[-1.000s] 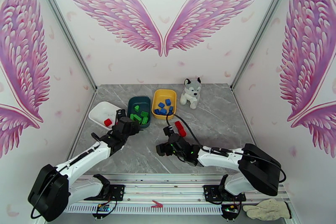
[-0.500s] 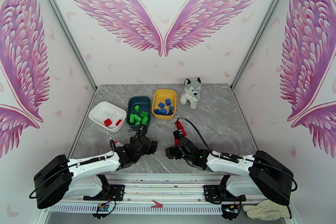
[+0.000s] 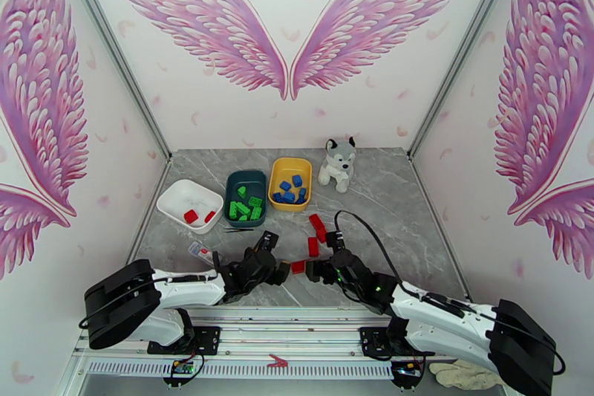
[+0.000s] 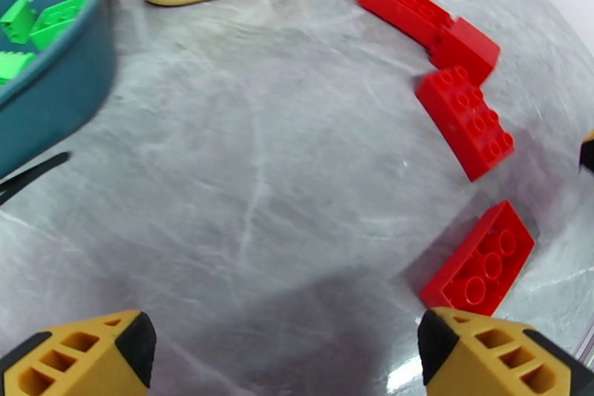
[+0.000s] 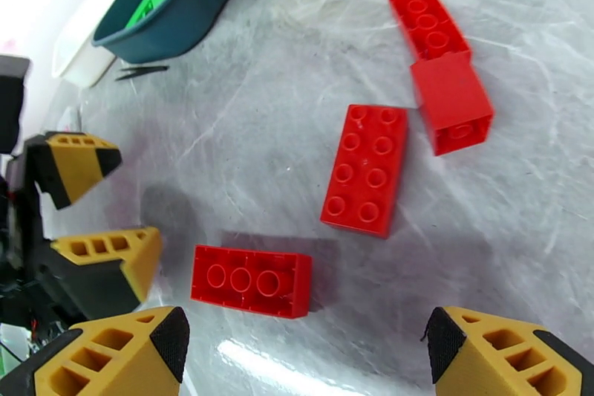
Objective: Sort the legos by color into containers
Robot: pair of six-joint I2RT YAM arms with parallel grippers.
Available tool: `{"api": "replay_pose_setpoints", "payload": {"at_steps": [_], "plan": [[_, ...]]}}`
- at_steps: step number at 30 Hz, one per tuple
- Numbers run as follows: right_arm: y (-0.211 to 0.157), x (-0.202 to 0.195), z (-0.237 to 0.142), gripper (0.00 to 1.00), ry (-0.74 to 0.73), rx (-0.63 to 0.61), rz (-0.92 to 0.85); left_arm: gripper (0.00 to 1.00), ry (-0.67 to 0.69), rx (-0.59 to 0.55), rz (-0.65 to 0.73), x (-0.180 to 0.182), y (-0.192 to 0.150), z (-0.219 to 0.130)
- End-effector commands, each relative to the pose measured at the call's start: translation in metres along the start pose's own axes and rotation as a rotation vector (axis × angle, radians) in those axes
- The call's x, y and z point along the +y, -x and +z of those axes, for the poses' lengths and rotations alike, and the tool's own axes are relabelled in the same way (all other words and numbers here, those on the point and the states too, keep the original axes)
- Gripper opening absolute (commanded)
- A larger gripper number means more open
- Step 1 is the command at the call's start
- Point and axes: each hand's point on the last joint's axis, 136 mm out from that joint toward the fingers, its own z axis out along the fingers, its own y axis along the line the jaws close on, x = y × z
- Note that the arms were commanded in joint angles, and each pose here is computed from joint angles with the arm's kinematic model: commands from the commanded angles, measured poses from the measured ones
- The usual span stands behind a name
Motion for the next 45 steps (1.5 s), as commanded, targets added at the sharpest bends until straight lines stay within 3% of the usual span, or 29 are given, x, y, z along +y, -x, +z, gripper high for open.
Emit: {"api": "replay_pose_setpoints", "payload": {"at_steps": [1, 11, 14, 20, 25, 27, 35, 45], "plan": [[-0.008, -0.024, -0.008, 0.92, -0.085, 0.004, 0.019, 0.99, -0.079, -0.011, 0.029, -0.019, 0.002, 0.006], [-0.011, -0.033, -0.019, 0.94, -0.096, -0.013, 0.034, 0.97, -0.173, 0.062, 0.122, -0.049, -0.012, 0.037], [-0.014, -0.033, -0.018, 0.94, -0.091, -0.002, 0.036, 0.96, -0.144, 0.062, 0.119, -0.042, -0.012, 0.036], [-0.012, -0.030, -0.018, 0.94, -0.080, -0.006, 0.037, 0.95, -0.138, 0.047, 0.153, -0.028, -0.006, 0.001], [-0.008, -0.028, -0.019, 0.94, -0.074, -0.013, 0.039, 0.97, -0.324, -0.009, 0.194, -0.052, -0.006, -0.036], [-0.006, -0.026, -0.020, 0.94, -0.070, -0.018, 0.039, 0.96, -0.337, -0.015, 0.231, -0.063, -0.008, -0.037], [0.002, -0.021, -0.026, 0.92, -0.054, -0.033, 0.041, 0.91, -0.317, 0.053, 0.334, -0.089, -0.026, 0.010], [0.004, -0.022, -0.033, 0.92, -0.043, -0.046, 0.043, 0.86, -0.242, 0.074, 0.358, -0.091, -0.019, 0.052]]}}
